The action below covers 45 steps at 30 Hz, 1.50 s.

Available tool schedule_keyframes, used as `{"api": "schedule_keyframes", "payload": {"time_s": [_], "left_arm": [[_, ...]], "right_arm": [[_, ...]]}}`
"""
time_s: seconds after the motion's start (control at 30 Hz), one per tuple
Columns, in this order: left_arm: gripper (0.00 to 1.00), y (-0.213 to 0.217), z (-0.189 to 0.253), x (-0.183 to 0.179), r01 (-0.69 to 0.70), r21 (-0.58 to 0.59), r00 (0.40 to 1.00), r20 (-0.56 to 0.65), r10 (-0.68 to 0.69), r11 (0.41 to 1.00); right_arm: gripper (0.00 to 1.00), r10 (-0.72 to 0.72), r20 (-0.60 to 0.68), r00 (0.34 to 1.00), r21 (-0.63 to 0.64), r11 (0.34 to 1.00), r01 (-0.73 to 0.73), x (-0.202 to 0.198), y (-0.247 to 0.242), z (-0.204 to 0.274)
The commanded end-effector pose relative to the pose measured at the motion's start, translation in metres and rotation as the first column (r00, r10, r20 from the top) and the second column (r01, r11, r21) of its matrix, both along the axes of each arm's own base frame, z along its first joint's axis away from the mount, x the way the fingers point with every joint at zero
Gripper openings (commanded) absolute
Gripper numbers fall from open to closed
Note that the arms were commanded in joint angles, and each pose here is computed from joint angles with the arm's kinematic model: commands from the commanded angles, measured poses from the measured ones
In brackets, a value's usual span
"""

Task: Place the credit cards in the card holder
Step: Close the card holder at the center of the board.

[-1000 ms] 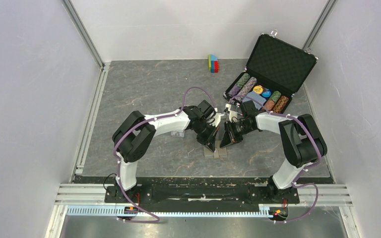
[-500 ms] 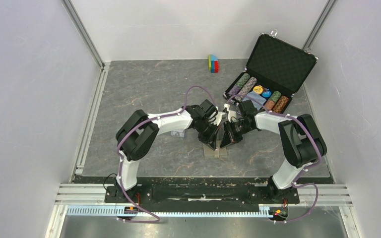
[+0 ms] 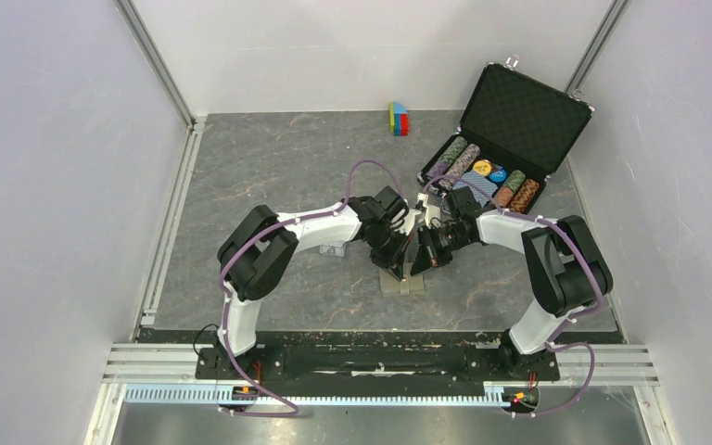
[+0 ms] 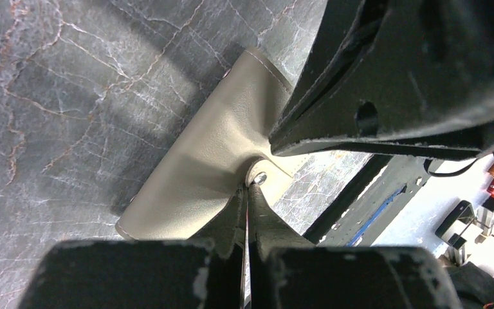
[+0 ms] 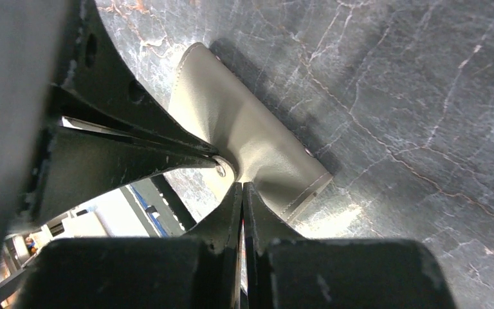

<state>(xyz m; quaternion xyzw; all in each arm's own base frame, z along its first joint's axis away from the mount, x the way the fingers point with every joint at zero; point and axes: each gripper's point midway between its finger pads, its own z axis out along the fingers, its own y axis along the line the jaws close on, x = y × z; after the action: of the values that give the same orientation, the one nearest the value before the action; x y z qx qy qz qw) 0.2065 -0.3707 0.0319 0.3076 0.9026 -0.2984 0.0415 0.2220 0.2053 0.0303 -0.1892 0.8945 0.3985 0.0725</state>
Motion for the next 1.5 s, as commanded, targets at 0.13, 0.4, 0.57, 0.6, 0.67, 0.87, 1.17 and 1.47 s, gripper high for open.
{"api": "schedule_keyframes", "payload": {"time_s": [0.13, 0.4, 0.57, 0.6, 0.67, 0.87, 1.17, 1.47], "left_arm": [[0.02, 0.003, 0.013, 0.008, -0.075, -0.002, 0.996, 0.044, 0.075, 0.997], [0.02, 0.003, 0.017, 0.006, -0.088, -0.007, 0.995, 0.039, 0.088, 0.996], [0.02, -0.003, 0.031, 0.006, -0.087, -0.068, 0.995, 0.048, 0.091, 0.994], [0.02, -0.004, 0.033, 0.006, -0.087, -0.077, 0.995, 0.046, 0.090, 0.993], [0.02, -0.007, 0.038, 0.005, -0.088, -0.094, 0.995, 0.041, 0.092, 0.992], [0.02, -0.019, 0.052, 0.002, -0.057, -0.163, 0.998, 0.030, 0.063, 0.985], [0.02, -0.007, 0.038, 0.005, -0.095, -0.073, 0.994, 0.038, 0.098, 0.993], [0.02, 0.003, 0.020, 0.005, -0.125, 0.013, 0.992, 0.022, 0.125, 0.992]], "right_arm": [[0.00, 0.024, -0.011, 1.000, 0.110, 0.994, -0.023, -0.007, 0.014, 0.011], [0.00, -0.014, -0.073, 0.997, -0.022, 1.000, 0.013, -0.013, -0.001, -0.016], [0.00, -0.026, -0.084, 0.996, -0.065, 0.998, 0.020, -0.013, -0.007, -0.023], [0.00, -0.028, -0.088, 0.996, -0.072, 0.997, 0.021, -0.014, -0.008, -0.024], [0.00, -0.031, -0.090, 0.995, -0.087, 0.996, 0.023, -0.014, -0.010, -0.027], [0.00, -0.034, -0.097, 0.995, -0.107, 0.994, 0.024, -0.015, -0.012, -0.031], [0.00, -0.035, -0.096, 0.995, -0.113, 0.993, 0.024, -0.014, -0.013, -0.031], [0.00, -0.030, -0.092, 0.995, -0.106, 0.994, 0.020, -0.014, -0.011, -0.029]]}}
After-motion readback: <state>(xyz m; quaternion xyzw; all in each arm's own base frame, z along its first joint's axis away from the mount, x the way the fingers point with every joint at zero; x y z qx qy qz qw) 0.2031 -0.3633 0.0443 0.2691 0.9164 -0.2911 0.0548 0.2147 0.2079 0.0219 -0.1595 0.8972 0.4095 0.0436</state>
